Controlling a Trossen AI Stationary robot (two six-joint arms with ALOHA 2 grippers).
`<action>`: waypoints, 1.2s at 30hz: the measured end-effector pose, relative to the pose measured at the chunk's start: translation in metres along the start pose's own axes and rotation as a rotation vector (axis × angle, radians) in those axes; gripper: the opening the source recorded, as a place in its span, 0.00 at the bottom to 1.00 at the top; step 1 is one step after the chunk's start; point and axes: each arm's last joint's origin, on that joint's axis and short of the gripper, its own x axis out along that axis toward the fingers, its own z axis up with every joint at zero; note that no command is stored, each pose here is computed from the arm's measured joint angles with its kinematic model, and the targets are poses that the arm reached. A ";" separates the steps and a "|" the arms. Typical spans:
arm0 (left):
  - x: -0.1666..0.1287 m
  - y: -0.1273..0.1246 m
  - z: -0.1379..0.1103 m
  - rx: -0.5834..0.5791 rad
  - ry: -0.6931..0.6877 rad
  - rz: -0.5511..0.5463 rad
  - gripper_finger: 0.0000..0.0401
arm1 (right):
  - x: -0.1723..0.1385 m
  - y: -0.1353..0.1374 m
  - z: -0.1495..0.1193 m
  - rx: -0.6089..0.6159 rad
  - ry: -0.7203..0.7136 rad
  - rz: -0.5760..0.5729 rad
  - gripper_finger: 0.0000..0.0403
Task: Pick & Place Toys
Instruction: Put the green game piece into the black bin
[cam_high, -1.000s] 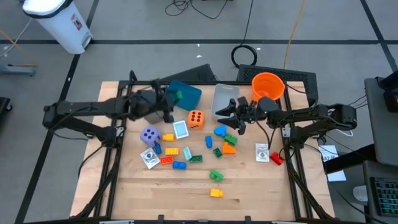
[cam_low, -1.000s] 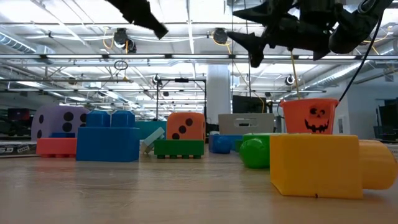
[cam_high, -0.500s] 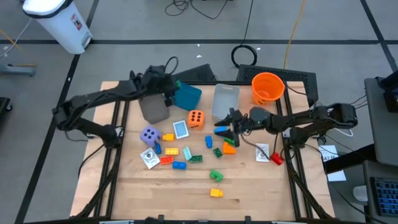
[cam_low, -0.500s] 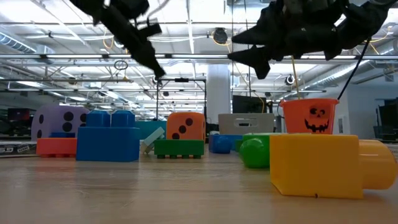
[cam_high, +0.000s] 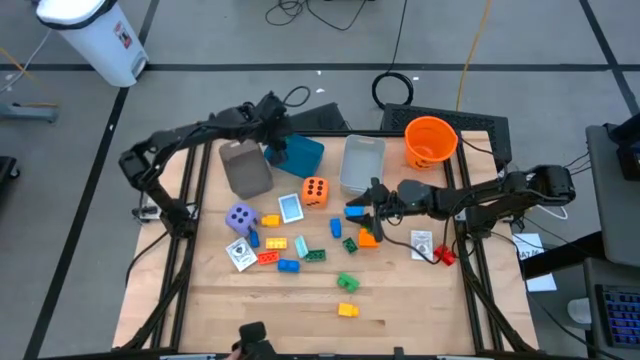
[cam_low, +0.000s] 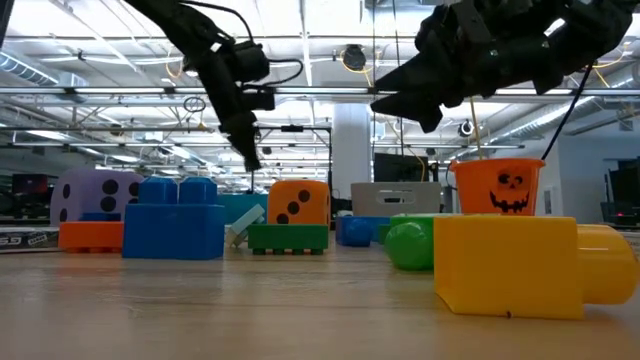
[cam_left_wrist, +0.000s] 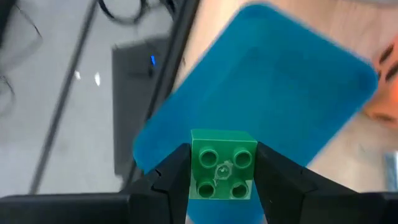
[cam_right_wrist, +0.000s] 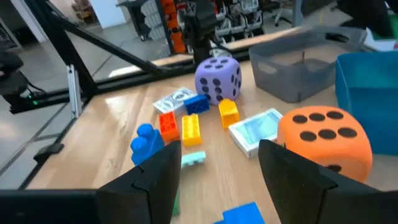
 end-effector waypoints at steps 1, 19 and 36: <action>-0.002 0.001 -0.002 -0.016 0.031 -0.011 0.38 | 0.000 0.000 -0.001 0.001 0.010 -0.002 0.52; 0.000 0.013 -0.052 -0.226 0.313 -0.092 0.41 | 0.000 -0.001 -0.004 -0.023 0.043 -0.010 0.52; 0.018 0.022 -0.077 -0.254 0.302 -0.062 0.43 | 0.000 -0.001 -0.004 -0.022 0.047 -0.012 0.52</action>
